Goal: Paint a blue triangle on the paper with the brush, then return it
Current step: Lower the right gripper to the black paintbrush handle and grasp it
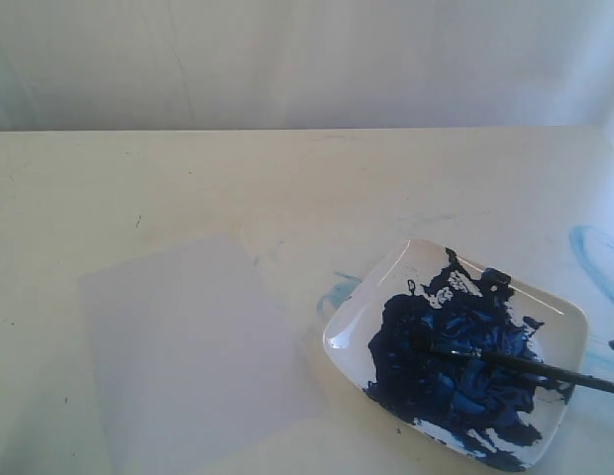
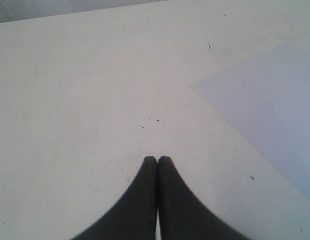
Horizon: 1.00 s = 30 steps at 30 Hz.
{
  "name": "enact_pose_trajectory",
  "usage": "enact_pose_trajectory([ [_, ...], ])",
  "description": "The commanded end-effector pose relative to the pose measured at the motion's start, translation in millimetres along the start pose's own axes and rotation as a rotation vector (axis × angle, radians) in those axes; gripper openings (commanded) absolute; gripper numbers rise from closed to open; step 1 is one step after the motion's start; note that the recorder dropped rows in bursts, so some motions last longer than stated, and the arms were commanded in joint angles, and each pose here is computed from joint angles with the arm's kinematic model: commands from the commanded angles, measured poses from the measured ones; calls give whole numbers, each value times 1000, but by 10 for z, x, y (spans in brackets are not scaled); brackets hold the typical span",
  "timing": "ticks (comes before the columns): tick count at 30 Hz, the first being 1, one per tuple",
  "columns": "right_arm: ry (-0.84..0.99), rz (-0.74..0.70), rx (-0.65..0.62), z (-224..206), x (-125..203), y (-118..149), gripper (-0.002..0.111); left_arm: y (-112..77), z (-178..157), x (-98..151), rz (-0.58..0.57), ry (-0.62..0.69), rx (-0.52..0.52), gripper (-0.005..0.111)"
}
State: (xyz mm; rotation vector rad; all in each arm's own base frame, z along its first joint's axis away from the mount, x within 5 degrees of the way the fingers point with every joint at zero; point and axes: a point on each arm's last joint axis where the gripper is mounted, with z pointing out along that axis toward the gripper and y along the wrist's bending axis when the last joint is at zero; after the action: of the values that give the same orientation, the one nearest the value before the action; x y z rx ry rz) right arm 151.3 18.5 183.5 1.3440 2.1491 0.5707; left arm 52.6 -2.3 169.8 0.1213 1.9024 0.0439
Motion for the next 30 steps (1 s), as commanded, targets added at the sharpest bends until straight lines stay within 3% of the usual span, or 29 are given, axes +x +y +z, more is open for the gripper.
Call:
enact_pose_trajectory([
  [1,-3,175,26,24,3,-37,53,-3,2,10,-3,-2,3,0],
  [10,14,213,102,161,19,-79,50,-3,2,10,-3,-2,3,0],
  [19,11,333,94,289,11,-59,44,-3,2,10,-3,-2,3,0],
  [30,-20,377,102,423,-86,-95,43,-3,2,10,-3,-2,3,0],
])
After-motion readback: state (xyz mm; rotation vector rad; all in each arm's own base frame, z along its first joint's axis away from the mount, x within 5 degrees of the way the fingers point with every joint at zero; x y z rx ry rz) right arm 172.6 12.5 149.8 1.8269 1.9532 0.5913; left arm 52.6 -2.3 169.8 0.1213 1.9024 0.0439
